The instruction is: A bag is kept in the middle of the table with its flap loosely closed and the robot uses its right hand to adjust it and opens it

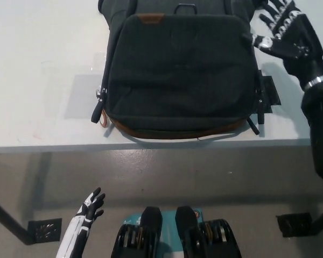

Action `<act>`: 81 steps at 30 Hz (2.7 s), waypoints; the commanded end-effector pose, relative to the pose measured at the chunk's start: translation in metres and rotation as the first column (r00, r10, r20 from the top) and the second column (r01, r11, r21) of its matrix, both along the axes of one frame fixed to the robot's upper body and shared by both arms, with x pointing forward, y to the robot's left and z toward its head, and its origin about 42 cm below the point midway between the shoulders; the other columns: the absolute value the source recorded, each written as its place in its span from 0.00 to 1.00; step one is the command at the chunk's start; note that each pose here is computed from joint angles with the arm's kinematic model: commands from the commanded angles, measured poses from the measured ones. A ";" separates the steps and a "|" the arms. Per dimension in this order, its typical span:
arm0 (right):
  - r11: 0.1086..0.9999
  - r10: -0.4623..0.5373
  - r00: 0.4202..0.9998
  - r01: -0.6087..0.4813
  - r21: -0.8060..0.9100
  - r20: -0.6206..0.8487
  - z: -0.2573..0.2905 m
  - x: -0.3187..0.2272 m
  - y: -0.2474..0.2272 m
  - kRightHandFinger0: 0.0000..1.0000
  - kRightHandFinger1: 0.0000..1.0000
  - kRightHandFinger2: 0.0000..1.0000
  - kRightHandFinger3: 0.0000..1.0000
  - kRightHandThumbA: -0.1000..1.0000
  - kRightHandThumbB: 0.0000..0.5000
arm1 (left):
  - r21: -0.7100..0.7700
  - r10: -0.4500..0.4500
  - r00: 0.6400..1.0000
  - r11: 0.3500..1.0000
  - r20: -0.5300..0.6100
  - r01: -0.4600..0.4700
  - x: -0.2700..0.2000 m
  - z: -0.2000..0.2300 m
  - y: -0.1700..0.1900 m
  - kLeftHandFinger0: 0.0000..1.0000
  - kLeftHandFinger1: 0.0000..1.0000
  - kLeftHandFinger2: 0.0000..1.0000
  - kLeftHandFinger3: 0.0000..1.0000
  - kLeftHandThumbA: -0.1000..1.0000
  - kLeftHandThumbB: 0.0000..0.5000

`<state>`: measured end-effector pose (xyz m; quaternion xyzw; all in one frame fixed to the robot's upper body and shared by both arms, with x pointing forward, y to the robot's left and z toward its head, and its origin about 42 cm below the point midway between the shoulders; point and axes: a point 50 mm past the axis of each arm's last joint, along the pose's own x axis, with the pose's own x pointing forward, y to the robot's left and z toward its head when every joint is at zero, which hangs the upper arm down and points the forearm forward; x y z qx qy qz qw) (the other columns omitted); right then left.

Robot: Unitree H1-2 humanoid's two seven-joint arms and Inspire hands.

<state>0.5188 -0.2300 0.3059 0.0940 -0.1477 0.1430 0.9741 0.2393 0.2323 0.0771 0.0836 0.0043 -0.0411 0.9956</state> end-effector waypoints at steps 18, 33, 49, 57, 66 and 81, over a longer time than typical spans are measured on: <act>0.945 0.324 0.946 -0.323 -0.044 0.016 0.008 -0.002 0.066 1.00 1.00 1.00 1.00 1.00 0.83 | 0.029 -0.030 0.998 0.999 0.059 0.028 0.008 0.010 0.002 1.00 1.00 1.00 1.00 1.00 0.04; 0.982 -0.079 0.996 0.072 -0.173 -0.031 -0.004 -0.001 0.074 0.00 0.45 0.82 0.78 0.00 0.17 | 0.038 -0.042 0.996 0.999 0.077 0.040 0.012 0.014 0.003 1.00 1.00 1.00 1.00 1.00 0.00; 0.986 -0.081 0.986 0.100 -0.131 0.142 0.015 -0.052 0.067 0.00 0.41 0.71 0.70 0.00 0.16 | 0.059 -0.061 0.994 0.997 0.096 0.056 0.023 0.021 0.005 1.00 1.00 1.00 1.00 1.00 0.03; 0.985 -0.048 0.901 0.113 -0.126 0.431 0.035 -0.173 0.071 0.00 0.18 0.43 0.60 0.00 0.28 | 0.052 -0.058 0.994 0.997 0.089 0.053 0.028 0.025 0.005 1.00 1.00 1.00 1.00 1.00 0.03; 0.970 0.136 0.827 0.000 -0.242 0.546 0.005 -0.250 0.069 0.09 0.33 0.60 0.64 0.15 0.30 | 0.065 -0.070 0.993 0.996 0.097 0.064 0.033 0.025 0.006 1.00 1.00 1.00 1.00 1.00 0.05; 0.694 0.296 0.949 -0.291 -0.658 -0.108 -0.187 -0.230 0.055 1.00 1.00 1.00 1.00 1.00 0.56 | 0.061 -0.079 0.992 0.995 0.102 0.073 0.039 0.028 0.007 1.00 1.00 1.00 1.00 1.00 0.08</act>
